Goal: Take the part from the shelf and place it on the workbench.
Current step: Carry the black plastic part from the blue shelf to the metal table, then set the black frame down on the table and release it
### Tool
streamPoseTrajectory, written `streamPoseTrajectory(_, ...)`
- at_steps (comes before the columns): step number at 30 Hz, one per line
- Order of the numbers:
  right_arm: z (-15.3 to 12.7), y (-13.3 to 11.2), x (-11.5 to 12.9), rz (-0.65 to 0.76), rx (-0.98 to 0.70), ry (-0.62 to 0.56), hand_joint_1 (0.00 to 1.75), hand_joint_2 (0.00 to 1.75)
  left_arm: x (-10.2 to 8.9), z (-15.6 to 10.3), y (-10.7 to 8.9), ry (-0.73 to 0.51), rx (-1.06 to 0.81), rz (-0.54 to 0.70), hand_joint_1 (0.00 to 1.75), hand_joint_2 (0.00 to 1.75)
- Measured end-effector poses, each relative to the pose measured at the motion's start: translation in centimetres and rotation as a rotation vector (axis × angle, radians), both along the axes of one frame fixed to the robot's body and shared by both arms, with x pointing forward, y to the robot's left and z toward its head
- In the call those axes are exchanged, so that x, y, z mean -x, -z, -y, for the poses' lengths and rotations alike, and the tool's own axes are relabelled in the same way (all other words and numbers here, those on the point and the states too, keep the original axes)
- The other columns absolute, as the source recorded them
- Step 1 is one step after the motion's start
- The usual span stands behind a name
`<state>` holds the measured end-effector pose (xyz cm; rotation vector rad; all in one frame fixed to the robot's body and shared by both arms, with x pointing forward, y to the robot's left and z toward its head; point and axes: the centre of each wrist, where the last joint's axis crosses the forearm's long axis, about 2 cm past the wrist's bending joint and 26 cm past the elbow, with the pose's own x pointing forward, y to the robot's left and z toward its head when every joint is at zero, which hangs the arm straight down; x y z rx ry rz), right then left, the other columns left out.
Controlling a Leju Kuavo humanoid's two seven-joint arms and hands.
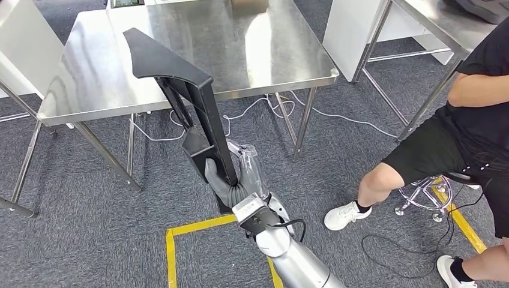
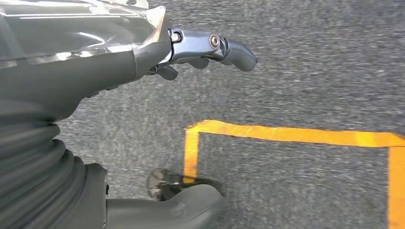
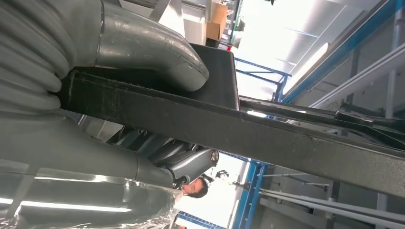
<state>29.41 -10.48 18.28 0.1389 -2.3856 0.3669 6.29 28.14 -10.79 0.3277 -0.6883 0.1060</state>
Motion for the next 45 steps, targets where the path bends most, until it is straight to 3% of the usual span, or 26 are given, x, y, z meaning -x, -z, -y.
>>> streamPoseTrajectory(31,-0.5,0.0,-0.4,-0.013,0.006,-0.009,1.75,1.75,0.0,0.6,0.0,0.003,0.007,-0.016,0.0,1.75)
streamPoseTrajectory(45,-0.2,-1.4,-1.3,0.074,0.152,0.127,1.75,1.75,-0.1,0.7,0.0,0.009,0.008,-0.018,0.0,1.75)
